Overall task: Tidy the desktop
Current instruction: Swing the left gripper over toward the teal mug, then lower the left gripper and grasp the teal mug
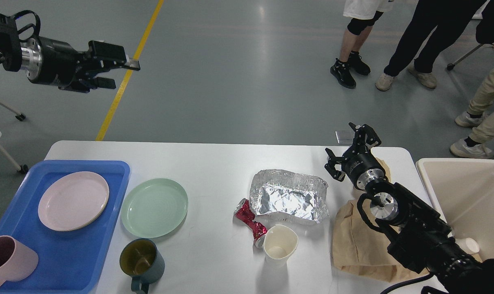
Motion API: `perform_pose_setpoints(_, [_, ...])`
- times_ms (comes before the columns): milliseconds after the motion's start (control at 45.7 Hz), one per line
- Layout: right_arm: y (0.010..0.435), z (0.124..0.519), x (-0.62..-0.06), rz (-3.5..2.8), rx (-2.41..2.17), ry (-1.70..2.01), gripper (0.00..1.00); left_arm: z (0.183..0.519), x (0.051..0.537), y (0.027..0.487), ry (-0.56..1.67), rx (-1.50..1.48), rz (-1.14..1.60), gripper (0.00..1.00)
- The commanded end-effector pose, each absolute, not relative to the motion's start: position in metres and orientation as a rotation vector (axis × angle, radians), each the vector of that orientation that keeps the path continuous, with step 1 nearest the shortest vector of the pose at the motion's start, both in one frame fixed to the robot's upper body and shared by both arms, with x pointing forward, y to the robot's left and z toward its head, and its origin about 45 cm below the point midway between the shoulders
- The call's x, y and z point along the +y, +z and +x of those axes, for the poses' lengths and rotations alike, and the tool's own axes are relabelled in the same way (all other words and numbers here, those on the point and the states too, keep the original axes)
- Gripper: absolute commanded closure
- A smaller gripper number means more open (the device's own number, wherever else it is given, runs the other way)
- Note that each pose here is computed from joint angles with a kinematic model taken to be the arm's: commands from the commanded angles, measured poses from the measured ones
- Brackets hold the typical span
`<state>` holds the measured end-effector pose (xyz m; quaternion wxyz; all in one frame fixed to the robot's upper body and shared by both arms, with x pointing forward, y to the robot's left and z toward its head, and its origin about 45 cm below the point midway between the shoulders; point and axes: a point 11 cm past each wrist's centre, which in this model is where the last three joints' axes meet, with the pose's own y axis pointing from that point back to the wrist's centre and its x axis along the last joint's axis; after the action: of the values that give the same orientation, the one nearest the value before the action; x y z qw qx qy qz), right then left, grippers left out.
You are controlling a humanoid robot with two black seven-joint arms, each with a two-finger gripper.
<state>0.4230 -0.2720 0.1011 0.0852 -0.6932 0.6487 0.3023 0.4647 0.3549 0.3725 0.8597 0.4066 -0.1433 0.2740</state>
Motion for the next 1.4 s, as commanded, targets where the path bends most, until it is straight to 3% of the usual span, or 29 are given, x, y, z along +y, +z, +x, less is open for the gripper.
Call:
perform_pose_setpoints(0, [0.101,0.423,-0.272,-2.067,1.934,0.902,0.0,0.454,0.349,0.356,0.528,-0.216,0.848,0.04])
perform_pose_setpoints(241, [0.101,0.423,-0.272,-2.067,1.934,0.902,0.0,0.416,0.321,0.307,0.344,0.062,0.824,0.04])
perform_pose_setpoints(569, [0.101,0.423,-0.272,-2.067,1.934,0.902,0.0,0.375,0.292,0.289,0.16,0.222,0.921,0.04])
perform_pose_setpoints(1095, [0.101,0.423,-0.272,-2.067,1.934,0.902,0.0,0.341,0.219,0.22,-0.165,0.265,1.1,0.04])
perform_pose_setpoints(1379, [0.101,0.423,-0.272,-2.067,1.934,0.902,0.0,0.334,0.216,0.181,-0.268,0.099,1.358,0.04])
